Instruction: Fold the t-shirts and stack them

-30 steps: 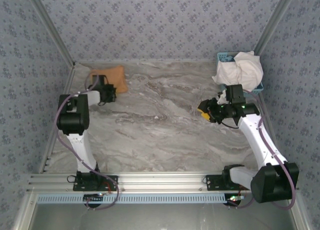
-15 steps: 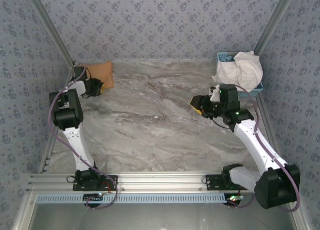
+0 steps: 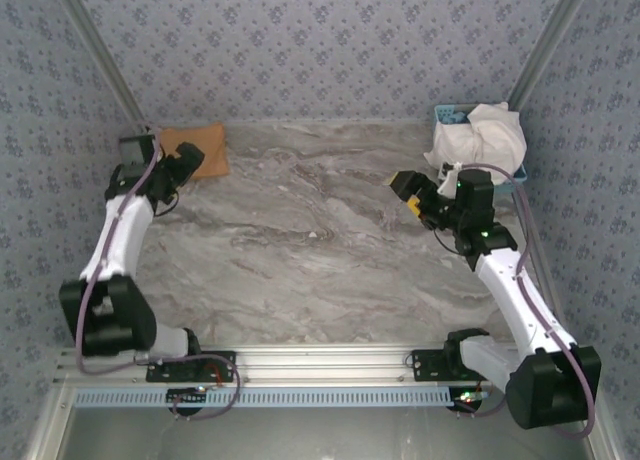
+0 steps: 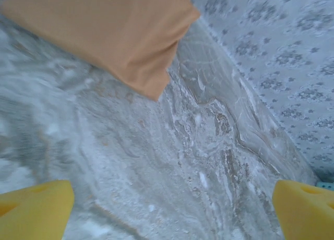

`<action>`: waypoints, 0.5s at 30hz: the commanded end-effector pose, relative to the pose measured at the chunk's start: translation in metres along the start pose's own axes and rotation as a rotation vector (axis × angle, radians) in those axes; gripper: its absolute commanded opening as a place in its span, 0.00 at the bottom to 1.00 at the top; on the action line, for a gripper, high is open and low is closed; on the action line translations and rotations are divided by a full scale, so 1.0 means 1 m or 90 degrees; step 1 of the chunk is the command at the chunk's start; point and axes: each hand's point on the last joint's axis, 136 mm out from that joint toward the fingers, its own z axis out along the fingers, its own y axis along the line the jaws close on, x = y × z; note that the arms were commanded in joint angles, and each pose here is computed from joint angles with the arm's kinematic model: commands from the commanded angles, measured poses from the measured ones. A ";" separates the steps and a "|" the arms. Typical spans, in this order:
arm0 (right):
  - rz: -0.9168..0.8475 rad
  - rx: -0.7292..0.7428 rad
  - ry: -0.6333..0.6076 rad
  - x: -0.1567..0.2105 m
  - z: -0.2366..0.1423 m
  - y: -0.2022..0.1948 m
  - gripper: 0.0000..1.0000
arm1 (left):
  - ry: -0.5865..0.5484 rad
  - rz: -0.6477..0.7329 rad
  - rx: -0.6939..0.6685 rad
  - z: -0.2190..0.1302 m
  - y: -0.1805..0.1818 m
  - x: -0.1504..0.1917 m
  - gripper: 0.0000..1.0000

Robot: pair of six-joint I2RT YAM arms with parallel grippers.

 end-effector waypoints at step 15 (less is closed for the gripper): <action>-0.387 0.464 -0.331 -0.053 -0.043 -0.162 1.00 | -0.342 0.256 -0.204 -0.040 0.119 0.026 0.98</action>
